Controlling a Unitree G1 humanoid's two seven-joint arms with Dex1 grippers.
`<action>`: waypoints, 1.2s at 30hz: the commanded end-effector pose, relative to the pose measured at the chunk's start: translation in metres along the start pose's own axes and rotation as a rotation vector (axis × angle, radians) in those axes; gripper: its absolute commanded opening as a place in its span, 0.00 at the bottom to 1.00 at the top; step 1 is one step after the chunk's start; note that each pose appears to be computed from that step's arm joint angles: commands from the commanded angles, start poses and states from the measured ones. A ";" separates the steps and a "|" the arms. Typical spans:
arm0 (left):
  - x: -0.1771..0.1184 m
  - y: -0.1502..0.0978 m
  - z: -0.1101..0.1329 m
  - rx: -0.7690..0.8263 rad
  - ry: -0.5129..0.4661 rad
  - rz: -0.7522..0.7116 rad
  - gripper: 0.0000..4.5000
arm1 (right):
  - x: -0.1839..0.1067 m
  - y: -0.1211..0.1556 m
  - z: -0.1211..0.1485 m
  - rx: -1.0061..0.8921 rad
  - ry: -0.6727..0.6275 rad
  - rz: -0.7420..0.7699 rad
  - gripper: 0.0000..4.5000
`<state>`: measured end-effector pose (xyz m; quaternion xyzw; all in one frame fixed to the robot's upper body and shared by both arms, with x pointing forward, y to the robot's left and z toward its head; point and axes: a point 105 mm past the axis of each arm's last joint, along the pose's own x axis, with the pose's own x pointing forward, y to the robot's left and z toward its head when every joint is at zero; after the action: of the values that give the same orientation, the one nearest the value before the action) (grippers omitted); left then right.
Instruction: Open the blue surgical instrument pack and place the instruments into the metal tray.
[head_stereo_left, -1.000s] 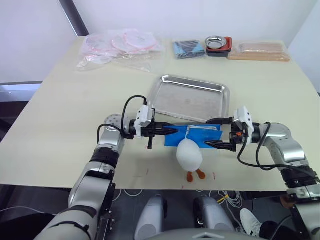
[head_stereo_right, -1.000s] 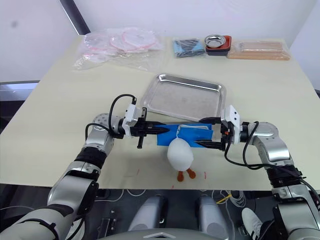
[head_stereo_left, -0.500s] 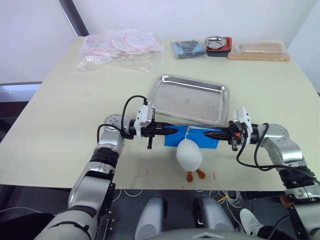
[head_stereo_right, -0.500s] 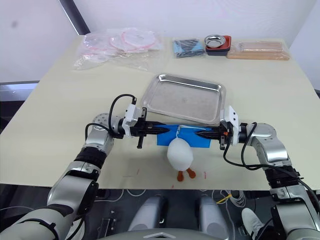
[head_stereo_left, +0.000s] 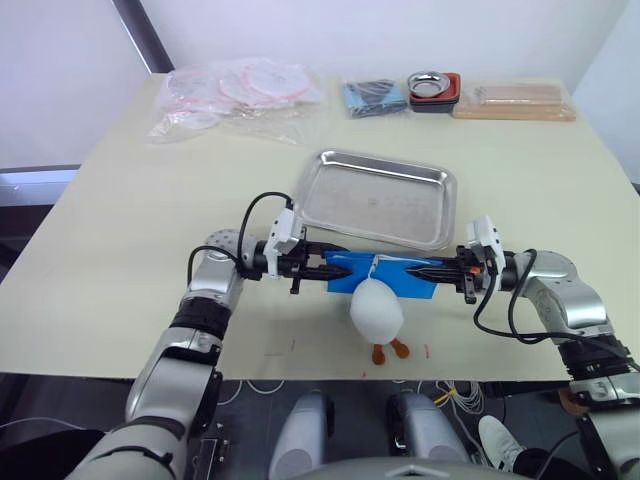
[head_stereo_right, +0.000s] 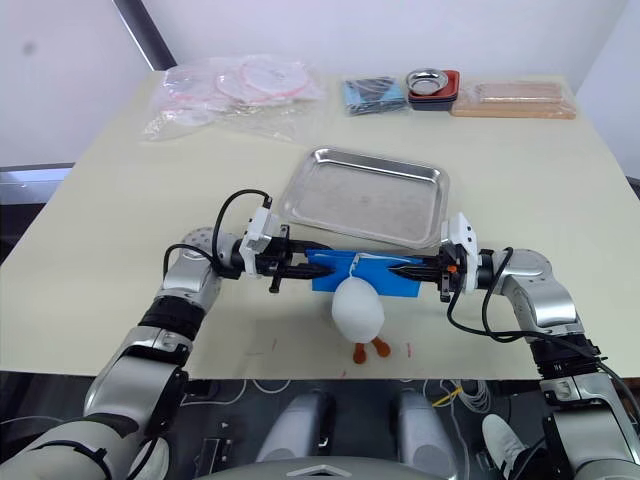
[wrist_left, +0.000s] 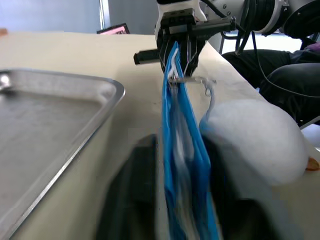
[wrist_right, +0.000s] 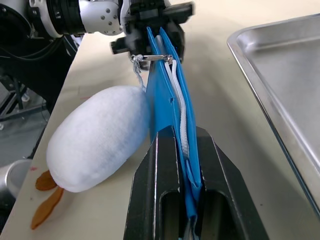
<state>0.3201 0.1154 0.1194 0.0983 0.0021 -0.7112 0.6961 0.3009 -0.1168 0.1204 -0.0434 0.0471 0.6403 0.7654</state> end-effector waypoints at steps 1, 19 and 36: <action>-0.019 -0.002 0.016 0.039 0.001 0.001 0.77 | -0.003 0.001 0.007 -0.035 -0.023 -0.005 0.00; -0.014 -0.068 0.025 -0.148 -0.007 0.129 0.99 | 0.005 -0.001 0.005 -0.050 -0.051 -0.027 0.00; 0.034 -0.084 -0.019 -0.264 0.001 0.208 0.82 | 0.008 -0.002 0.004 -0.094 -0.056 -0.061 0.00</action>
<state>0.2431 0.0907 0.0817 0.0167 0.0943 -0.6228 0.7765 0.3048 -0.1091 0.1181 -0.0599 0.0099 0.6224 0.7804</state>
